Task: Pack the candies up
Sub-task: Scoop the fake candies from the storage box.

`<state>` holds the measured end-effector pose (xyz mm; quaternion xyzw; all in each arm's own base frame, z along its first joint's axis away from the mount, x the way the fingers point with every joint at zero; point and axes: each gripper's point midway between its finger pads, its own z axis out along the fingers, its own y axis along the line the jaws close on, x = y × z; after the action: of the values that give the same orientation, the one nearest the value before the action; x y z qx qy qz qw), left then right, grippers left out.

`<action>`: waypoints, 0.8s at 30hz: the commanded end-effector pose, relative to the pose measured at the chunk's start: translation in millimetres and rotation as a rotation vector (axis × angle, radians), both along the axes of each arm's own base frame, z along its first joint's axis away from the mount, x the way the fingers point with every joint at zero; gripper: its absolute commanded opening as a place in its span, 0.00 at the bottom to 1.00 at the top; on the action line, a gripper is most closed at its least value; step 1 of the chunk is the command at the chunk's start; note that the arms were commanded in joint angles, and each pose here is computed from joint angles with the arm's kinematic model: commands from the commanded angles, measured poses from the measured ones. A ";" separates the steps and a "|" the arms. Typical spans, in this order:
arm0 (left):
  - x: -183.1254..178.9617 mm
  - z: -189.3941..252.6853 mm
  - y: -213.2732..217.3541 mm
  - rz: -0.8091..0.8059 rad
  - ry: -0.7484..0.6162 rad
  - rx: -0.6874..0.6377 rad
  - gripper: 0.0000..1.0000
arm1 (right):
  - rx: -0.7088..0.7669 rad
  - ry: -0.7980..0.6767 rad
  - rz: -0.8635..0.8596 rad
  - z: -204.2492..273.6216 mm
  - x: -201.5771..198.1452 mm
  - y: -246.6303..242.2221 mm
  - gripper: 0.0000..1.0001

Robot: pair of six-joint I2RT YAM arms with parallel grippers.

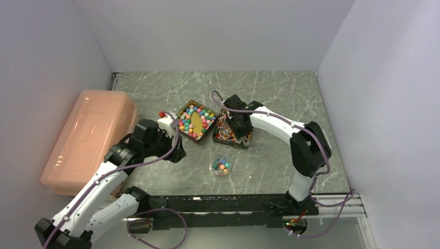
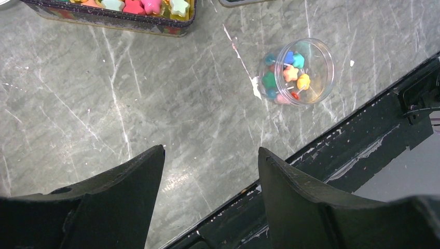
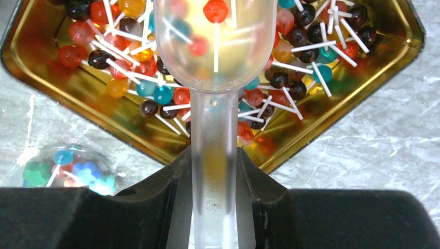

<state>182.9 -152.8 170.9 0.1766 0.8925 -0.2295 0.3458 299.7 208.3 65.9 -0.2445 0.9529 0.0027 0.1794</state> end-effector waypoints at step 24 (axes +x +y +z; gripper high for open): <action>5.1 6.2 -1.9 0.019 -0.022 -0.018 0.72 | 0.050 -0.109 -0.064 65.1 -64.5 -21.6 0.00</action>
<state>183.3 -152.8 169.9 0.1763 0.8936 -0.2283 0.3440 244.1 188.4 116.7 -0.2237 0.9506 0.0082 0.2153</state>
